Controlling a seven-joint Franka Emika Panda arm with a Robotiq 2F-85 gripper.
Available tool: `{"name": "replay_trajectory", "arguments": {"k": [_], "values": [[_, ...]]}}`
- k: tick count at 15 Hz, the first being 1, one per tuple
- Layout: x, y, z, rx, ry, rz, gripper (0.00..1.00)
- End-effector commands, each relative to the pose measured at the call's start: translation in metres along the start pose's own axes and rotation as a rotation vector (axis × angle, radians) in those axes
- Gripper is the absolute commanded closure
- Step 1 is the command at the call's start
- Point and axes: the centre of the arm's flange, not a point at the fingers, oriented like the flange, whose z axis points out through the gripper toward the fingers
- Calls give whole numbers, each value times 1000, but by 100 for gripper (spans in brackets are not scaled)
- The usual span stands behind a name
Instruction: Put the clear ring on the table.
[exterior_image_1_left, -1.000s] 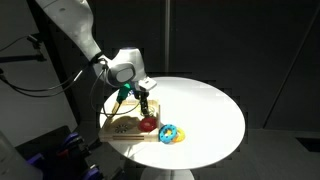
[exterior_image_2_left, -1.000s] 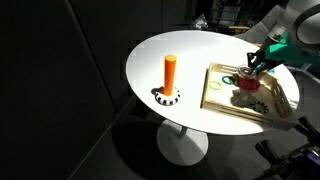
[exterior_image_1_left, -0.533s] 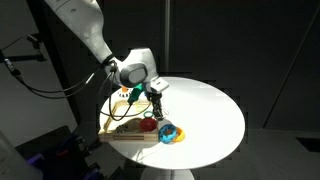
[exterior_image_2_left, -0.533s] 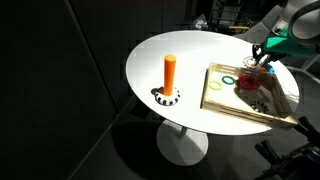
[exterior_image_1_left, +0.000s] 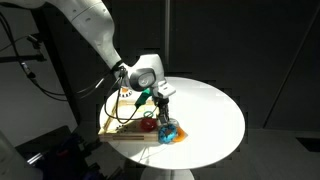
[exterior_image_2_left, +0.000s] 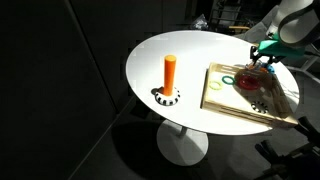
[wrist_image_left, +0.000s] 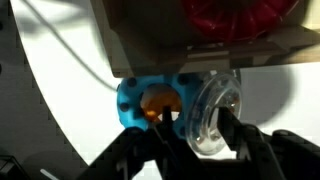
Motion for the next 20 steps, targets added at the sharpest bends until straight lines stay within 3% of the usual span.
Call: {"name": "replay_trajectory", "arguments": {"k": [1,3,4,15,17,18,20], "values": [[1,-6,-15,-19,-46,-26,17],[-4,-8,-26,-26,-97,-68,2],[-6,-9,-33,-29,-119,-90,0],[-17,1,-142,16,-306,-391,0],[-18,4,-153,23,-335,-434,0],[-21,-3,-138,6,-301,-395,0],[-22,-3,-141,10,-304,-401,0]]}}
